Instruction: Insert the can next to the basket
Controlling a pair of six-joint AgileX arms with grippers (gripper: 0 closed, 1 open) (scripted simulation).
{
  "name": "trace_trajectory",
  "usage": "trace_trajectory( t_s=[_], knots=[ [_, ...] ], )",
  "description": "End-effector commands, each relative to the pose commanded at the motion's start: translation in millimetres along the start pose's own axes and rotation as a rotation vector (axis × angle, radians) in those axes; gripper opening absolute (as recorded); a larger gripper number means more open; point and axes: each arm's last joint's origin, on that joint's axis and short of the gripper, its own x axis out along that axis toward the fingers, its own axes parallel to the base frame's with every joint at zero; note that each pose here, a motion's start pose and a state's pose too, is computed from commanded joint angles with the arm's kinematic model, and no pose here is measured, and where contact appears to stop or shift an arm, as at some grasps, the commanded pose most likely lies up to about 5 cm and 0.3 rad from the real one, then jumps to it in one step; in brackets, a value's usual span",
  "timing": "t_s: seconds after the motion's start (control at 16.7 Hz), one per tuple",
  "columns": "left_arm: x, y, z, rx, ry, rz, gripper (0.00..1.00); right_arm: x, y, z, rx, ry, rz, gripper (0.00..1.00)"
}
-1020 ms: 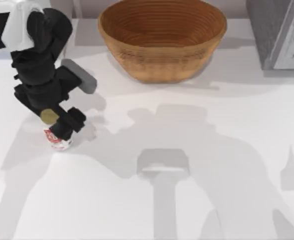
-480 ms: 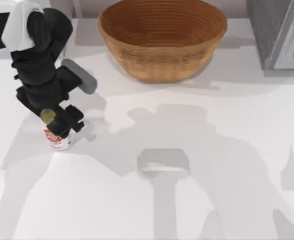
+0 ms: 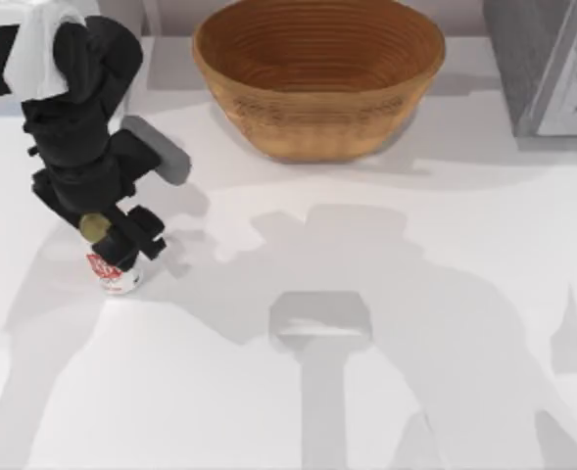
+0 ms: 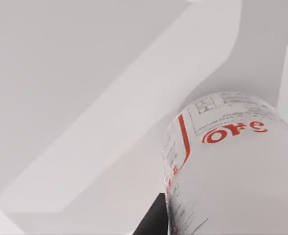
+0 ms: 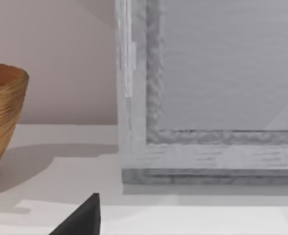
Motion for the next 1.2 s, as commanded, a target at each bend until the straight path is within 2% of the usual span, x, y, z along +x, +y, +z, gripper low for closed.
trace_trajectory(
  t_s=[0.12,0.3,0.48,0.66,0.9,1.02,1.2],
  knots=[
    [-10,-3,6,-0.011,-0.025,0.006,0.0,0,0,0,0.0,0.0,0.0,1.0],
    [-45,-12,28,-0.072,-0.119,0.023,0.0,0,0,0,0.0,0.0,0.0,1.0],
    [-87,-31,57,-0.167,-0.227,0.021,0.0,0,0,0,0.0,0.0,0.0,1.0],
    [-110,-60,86,-0.314,-0.27,-0.02,0.0,0,0,0,0.0,0.0,0.0,1.0],
    [-92,-105,122,-0.564,-0.19,-0.068,0.0,0,0,0,0.0,0.0,0.0,1.0],
    [-70,-127,137,-0.666,-0.124,-0.061,0.0,0,0,0,0.0,0.0,0.0,1.0],
    [-36,-153,151,-0.756,-0.039,-0.023,0.0,0,0,0,0.0,0.0,0.0,1.0]
  ],
)
